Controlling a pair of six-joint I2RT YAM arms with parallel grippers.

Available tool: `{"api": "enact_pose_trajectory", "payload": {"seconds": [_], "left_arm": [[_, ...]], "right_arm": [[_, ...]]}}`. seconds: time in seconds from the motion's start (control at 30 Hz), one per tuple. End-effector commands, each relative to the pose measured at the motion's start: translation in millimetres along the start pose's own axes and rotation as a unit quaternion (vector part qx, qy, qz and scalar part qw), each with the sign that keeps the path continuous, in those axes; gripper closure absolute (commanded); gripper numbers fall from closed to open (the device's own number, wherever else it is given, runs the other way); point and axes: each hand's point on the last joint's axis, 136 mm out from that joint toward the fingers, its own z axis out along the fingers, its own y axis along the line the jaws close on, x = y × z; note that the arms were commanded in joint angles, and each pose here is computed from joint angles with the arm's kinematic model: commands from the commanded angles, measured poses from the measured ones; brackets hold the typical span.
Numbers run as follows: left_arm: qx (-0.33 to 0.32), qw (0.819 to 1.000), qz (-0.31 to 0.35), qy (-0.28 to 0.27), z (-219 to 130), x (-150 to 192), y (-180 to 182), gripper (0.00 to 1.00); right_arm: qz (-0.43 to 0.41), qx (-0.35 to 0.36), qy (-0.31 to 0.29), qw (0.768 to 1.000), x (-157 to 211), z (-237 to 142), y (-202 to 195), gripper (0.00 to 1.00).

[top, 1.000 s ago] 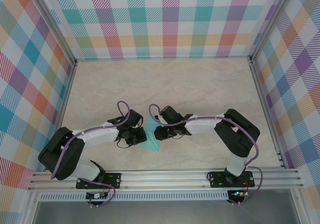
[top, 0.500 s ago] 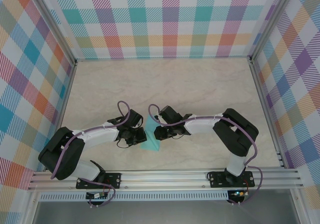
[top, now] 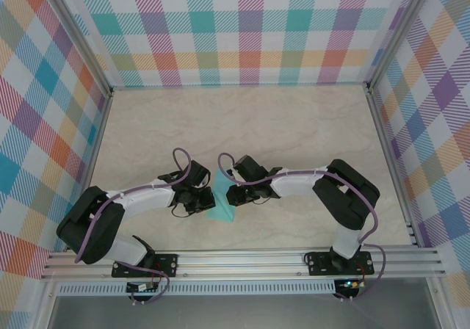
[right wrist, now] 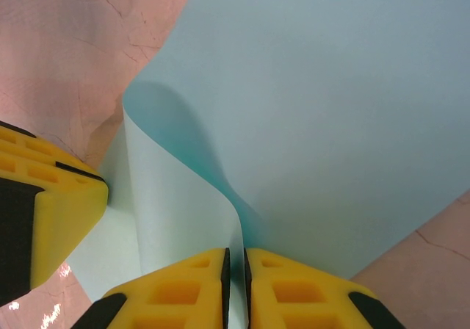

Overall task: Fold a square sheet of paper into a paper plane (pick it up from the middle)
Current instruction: Fold the triangle a second time at the center of the table.

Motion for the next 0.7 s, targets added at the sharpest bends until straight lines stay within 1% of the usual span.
{"api": "enact_pose_trajectory", "payload": {"seconds": [0.0, 0.17, 0.27, 0.37, 0.5, 0.67], "left_arm": [[-0.024, 1.0, 0.003, 0.006, 3.4, 2.5, 8.2, 0.86], [-0.025, 1.0, 0.003, 0.005, 2.8, 2.6, 8.5, 0.87], [-0.024, 1.0, 0.003, 0.005, 2.9, 2.3, 8.2, 0.86], [-0.023, 1.0, 0.004, 0.006, 3.6, 2.4, 7.8, 0.87], [-0.025, 1.0, 0.003, 0.006, 2.9, 2.7, 8.5, 0.87], [-0.025, 1.0, 0.004, 0.007, 3.6, 3.1, 8.9, 0.86]], "right_arm": [[0.0, 0.017, 0.001, 1.0, -1.8, -4.1, -5.7, 0.85], [-0.006, 0.027, -0.005, 1.0, -4.2, -11.9, -2.4, 0.85], [-0.011, 0.035, 0.001, 0.999, -4.1, -8.4, -5.3, 0.85], [-0.01, 0.021, 0.005, 1.0, -4.6, -4.1, -1.3, 0.85], [-0.013, 0.011, -0.005, 1.0, -8.9, -6.8, 4.0, 0.85], [-0.017, 0.011, 0.004, 1.0, -7.5, -3.9, 4.1, 0.85]]}}
